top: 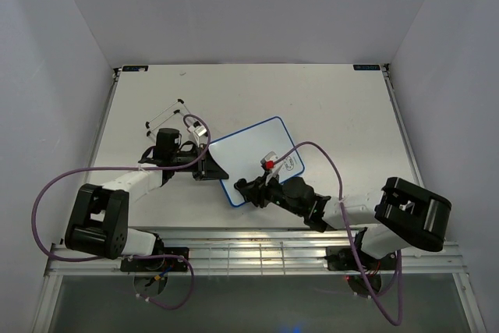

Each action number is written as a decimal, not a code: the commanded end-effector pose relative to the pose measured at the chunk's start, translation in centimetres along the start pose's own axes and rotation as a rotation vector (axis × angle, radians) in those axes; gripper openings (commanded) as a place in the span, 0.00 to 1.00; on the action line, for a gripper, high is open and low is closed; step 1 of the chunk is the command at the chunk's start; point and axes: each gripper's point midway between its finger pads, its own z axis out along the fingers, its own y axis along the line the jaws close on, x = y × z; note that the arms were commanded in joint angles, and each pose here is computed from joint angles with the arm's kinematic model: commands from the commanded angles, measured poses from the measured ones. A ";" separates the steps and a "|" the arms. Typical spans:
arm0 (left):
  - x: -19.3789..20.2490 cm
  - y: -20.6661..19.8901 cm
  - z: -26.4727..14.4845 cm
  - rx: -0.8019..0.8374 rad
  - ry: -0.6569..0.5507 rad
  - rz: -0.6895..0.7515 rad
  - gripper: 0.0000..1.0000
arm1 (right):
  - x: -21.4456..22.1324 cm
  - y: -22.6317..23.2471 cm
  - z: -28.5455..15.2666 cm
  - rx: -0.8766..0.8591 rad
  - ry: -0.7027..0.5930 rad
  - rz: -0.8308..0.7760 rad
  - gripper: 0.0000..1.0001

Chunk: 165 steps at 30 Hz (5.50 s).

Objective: Erase the whiteboard

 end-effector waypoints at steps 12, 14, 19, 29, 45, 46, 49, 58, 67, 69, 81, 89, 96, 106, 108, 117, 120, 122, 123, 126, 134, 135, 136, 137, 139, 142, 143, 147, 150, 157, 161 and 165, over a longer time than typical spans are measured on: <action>0.7 -3.4 -0.2 0.163 0.072 0.044 0.00 | -0.2 -10.3 -2.9 0.282 -0.009 0.103 0.08; 0.7 -3.5 -0.3 0.166 0.072 0.051 0.00 | 0.1 -13.8 -4.2 0.372 0.026 0.134 0.08; 0.7 -3.4 -0.2 0.166 0.073 0.050 0.00 | 0.4 -19.2 -4.9 0.489 0.132 0.215 0.08; 1.0 -3.1 -0.2 0.158 0.076 0.044 0.00 | 0.7 -21.0 -5.7 0.481 0.137 0.250 0.08; 1.0 -3.2 -0.3 0.160 0.072 0.060 0.00 | -1.0 -21.7 -6.0 0.437 0.052 0.308 0.08; 1.0 -3.3 -0.3 0.161 0.073 0.060 0.00 | -1.4 -21.0 -5.7 0.400 0.039 0.293 0.08; 0.9 -3.3 -0.3 0.161 0.071 0.061 0.00 | -2.6 -17.8 -3.9 0.280 0.026 0.210 0.08; 0.9 -3.3 -0.3 0.161 0.069 0.064 0.00 | -3.1 -8.9 1.6 -0.017 0.129 0.078 0.08; 0.8 -3.3 -0.3 0.148 0.058 0.065 0.00 | 1.4 -19.2 -5.1 0.448 0.148 0.300 0.08; 0.6 -3.3 -0.3 0.144 0.052 0.065 0.00 | 3.1 -21.3 -7.5 0.588 0.171 0.373 0.08; 0.8 -3.4 -0.4 0.149 0.051 0.066 0.00 | 5.6 -21.9 -10.8 0.680 0.190 0.490 0.08; 0.7 -3.4 -0.4 0.154 0.052 0.062 0.00 | 0.3 -10.3 -5.3 0.012 0.072 0.270 0.08; 0.6 -3.5 -0.4 0.154 0.050 0.066 0.00 | 0.8 -9.3 -4.6 0.011 0.093 0.252 0.08; 0.6 -3.6 -0.4 0.160 0.054 0.070 0.00 | 6.4 -23.2 -12.0 0.854 0.272 0.480 0.08; 0.6 -3.6 -0.4 0.160 0.054 0.070 0.00 | 6.1 -23.6 -12.3 0.886 0.260 0.483 0.08; 0.7 -3.5 -0.4 0.166 0.062 0.067 0.00 | -3.1 -11.6 -3.9 0.069 0.057 0.190 0.08; 0.7 -3.5 -0.4 0.168 0.063 0.070 0.00 | -5.6 -7.5 -2.0 -0.112 0.028 0.117 0.08; 0.8 -3.6 -0.4 0.171 0.065 0.072 0.00 | -7.2 -6.0 -0.7 -0.176 0.013 0.086 0.08; 0.8 -3.6 -0.4 0.170 0.064 0.072 0.00 | -7.4 -5.3 -0.1 -0.197 0.022 0.076 0.08; 0.9 -3.6 -0.4 0.168 0.063 0.070 0.00 | -8.0 -7.0 1.9 -0.115 0.040 0.083 0.08; 0.7 -3.7 -0.5 0.163 0.054 0.085 0.00 | -4.2 -17.2 -0.6 0.257 0.109 0.230 0.08; 0.7 -3.8 -0.5 0.163 0.054 0.086 0.00 | -3.1 -18.9 -1.7 0.329 0.122 0.249 0.08; 0.6 -3.8 -0.5 0.164 0.053 0.087 0.00 | -2.1 -19.7 -2.4 0.369 0.154 0.268 0.08; 0.6 -3.8 -0.5 0.163 0.054 0.086 0.00 | -1.4 -21.1 -3.3 0.423 0.169 0.287 0.08; 0.5 -3.9 -0.5 0.166 0.054 0.089 0.00 | -0.3 -23.2 -4.6 0.512 0.196 0.314 0.08; 0.4 -4.1 -0.6 0.166 0.050 0.097 0.00 | 0.9 -26.1 -6.6 0.628 0.243 0.393 0.08; 0.4 -4.1 -0.6 0.162 0.047 0.103 0.00 | 1.2 -26.4 -7.1 0.647 0.264 0.412 0.08; -0.2 -4.0 -1.0 0.087 0.018 0.134 0.00 | -2.5 -26.2 -7.8 0.618 0.185 0.378 0.08; -1.4 -3.7 -1.5 -0.009 -0.028 0.175 0.00 | -5.5 -26.8 -10.1 0.702 0.126 0.359 0.08; -4.8 -9.1 -4.1 -0.020 -0.192 0.406 0.00 | -4.9 -28.0 -13.9 0.883 0.213 0.372 0.08; -6.4 -11.7 -5.6 -0.036 -0.275 0.499 0.00 | -2.1 -28.3 -13.5 0.876 0.283 0.411 0.12; -8.8 -12.6 -7.0 -0.127 -0.373 0.542 0.00 | -0.5 -29.3 -12.7 0.885 0.321 0.433 0.21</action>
